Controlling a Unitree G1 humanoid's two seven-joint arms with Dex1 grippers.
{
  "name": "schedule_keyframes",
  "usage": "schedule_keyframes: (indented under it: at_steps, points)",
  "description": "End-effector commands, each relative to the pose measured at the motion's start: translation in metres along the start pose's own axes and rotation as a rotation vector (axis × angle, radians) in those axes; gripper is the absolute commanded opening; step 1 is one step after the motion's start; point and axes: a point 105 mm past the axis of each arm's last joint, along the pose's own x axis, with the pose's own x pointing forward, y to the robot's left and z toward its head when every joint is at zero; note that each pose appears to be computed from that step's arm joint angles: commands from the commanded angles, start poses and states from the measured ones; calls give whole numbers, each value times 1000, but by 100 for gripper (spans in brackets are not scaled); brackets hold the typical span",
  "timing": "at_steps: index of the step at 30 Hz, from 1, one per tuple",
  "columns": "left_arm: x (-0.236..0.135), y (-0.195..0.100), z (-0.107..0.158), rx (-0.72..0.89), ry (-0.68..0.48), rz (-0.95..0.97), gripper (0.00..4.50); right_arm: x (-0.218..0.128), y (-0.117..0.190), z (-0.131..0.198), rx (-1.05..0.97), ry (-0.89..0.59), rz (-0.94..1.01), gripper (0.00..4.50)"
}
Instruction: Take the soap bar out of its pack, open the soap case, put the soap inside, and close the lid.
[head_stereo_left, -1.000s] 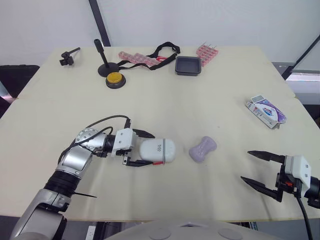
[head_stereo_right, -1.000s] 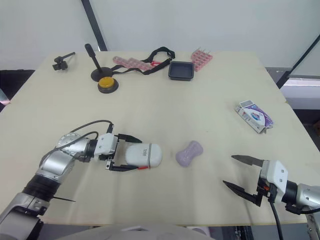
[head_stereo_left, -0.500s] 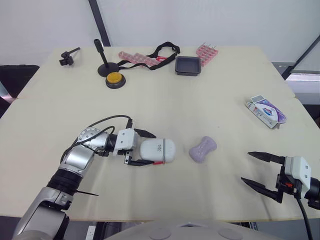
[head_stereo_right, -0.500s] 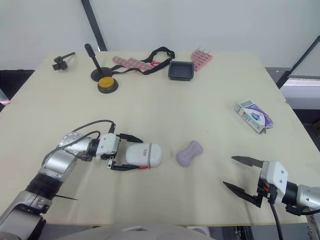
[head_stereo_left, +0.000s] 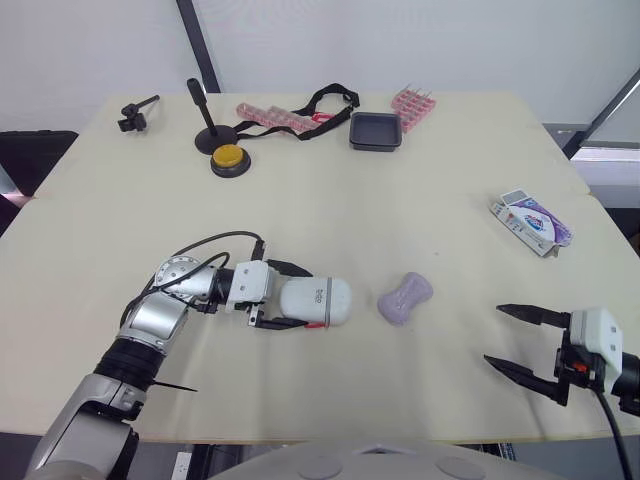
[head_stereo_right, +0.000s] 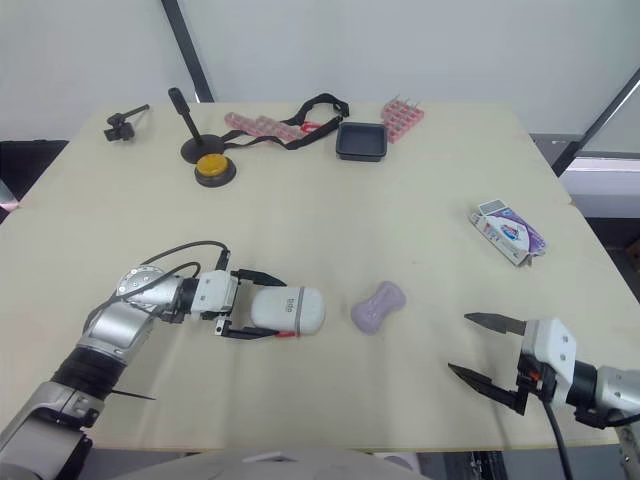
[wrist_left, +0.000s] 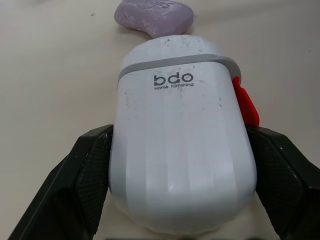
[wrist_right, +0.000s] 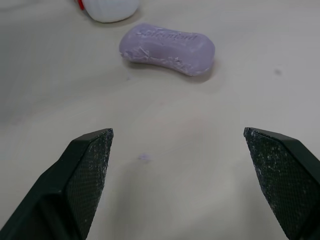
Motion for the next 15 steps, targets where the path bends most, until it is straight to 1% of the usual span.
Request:
schedule_keyframes:
  at_steps: [1, 4, 7, 12, 15]
  points:
    - [-9, 26, 23, 166, -60, 109, 351, 16, 1, 46, 140, -46, 77, 450]
    - [-6, 33, 38, 278, -110, 145, 351, 34, 1, 77, 238, -33, 127, 450]
    - [1, 38, 51, 352, -165, 179, 351, 53, 3, 98, 307, -38, 149, 450]
    - [14, 36, 68, 458, -239, 208, 351, 85, 8, 117, 481, -19, 167, 450]
    - [17, 37, 74, 486, -264, 228, 351, 97, 14, 124, 573, -21, 202, 450]
